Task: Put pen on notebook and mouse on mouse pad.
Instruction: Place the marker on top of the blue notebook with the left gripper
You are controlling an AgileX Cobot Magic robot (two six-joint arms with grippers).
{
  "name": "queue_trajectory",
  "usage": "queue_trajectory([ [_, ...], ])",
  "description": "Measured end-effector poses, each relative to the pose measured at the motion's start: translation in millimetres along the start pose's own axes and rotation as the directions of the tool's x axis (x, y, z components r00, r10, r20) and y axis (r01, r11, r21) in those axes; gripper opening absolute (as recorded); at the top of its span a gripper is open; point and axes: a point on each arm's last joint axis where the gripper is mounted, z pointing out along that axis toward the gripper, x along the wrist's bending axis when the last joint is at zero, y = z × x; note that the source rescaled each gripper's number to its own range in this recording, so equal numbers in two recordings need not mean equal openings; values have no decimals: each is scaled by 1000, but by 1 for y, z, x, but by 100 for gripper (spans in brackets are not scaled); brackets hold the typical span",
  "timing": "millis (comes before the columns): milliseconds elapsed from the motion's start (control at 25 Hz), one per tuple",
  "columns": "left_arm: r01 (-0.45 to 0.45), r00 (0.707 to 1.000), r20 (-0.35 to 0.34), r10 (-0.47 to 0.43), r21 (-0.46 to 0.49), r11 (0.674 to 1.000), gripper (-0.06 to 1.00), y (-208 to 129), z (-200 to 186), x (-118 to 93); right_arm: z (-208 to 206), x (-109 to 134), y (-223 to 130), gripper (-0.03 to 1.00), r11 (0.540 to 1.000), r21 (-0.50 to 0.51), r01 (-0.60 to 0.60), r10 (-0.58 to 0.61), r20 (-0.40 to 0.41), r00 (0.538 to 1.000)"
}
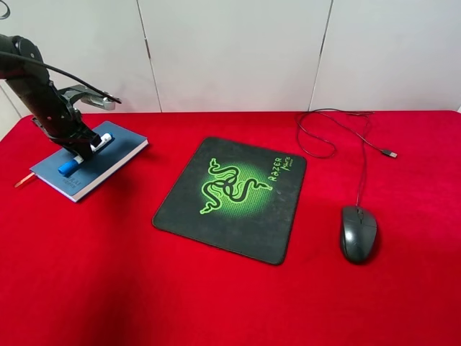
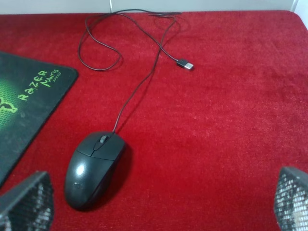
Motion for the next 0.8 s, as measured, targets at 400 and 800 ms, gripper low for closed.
queue_trajectory([
  [400,0,1000,-4,0,-7,1000,91,1,0,0,0,0,0,100,1000,0,0,0,0,1000],
  [800,0,1000,-6,0,-10,1000,100,1,0,1,0,0,0,100,1000,0,0,0,0,1000],
])
